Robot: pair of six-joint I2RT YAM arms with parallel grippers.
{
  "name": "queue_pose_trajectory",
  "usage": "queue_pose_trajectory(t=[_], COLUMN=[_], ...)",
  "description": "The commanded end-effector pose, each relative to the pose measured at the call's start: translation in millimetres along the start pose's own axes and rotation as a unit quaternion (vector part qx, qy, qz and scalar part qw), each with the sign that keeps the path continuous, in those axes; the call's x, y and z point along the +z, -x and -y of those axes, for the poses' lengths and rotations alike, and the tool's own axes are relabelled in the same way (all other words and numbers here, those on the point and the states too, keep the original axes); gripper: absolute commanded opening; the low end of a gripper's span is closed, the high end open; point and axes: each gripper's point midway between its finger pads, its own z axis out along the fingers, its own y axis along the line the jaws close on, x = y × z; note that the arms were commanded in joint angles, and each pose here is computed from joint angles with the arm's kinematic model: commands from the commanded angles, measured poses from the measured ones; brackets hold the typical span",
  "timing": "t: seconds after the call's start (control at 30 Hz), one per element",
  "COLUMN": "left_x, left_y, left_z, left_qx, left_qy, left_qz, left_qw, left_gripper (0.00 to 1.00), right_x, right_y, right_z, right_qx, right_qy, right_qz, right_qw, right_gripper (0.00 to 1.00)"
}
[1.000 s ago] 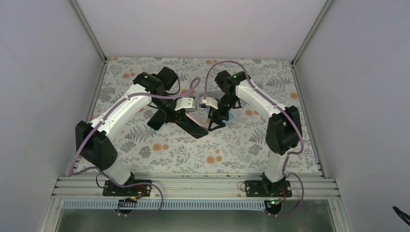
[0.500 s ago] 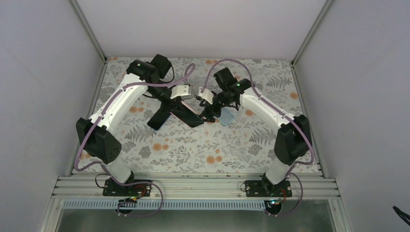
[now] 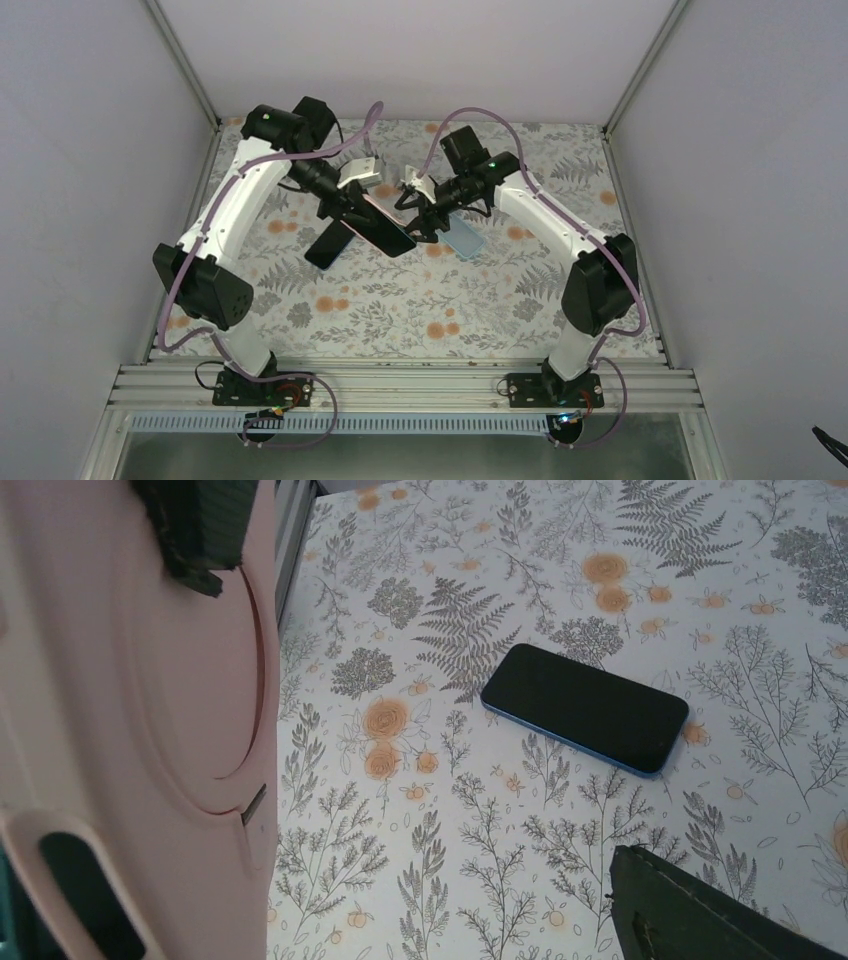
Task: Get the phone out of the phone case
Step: Remove the phone case from the phone.
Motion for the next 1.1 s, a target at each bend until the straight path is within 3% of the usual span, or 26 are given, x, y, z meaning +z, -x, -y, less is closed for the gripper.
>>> queue_pose_trajectory(t=[0.0, 0.43, 0.77, 0.9, 0.97, 1.07], left_x=[-5, 3, -9, -9, -10, -13], left_y=[74, 74, 85, 85, 84, 83], left_z=[-18, -43, -48, -52, -56, -58], left_qx=[0.092, 0.081, 0.094, 0.092, 0.09, 0.086], left_qy=[-0.019, 0.011, 0.055, 0.067, 0.073, 0.077], left_qz=[0.161, 0.158, 0.171, 0.171, 0.172, 0.173], left_qw=[0.982, 0.984, 0.979, 0.979, 0.978, 0.978], left_gripper=[0.02, 0.02, 0.02, 0.02, 0.02, 0.02], right_x=[20, 13, 30, 31, 26, 23], right_y=[72, 118, 121, 128, 133, 136], right_z=[-66, -84, -123, -137, -143, -147], right_qx=[-0.112, -0.136, -0.127, -0.145, -0.154, -0.162], right_qy=[0.103, 0.107, 0.221, 0.228, 0.233, 0.226], right_qz=[0.094, 0.129, 0.137, 0.14, 0.146, 0.146], right_qw=[0.984, 0.976, 0.957, 0.953, 0.949, 0.949], right_gripper=[0.88, 0.89, 0.98, 0.98, 0.95, 0.74])
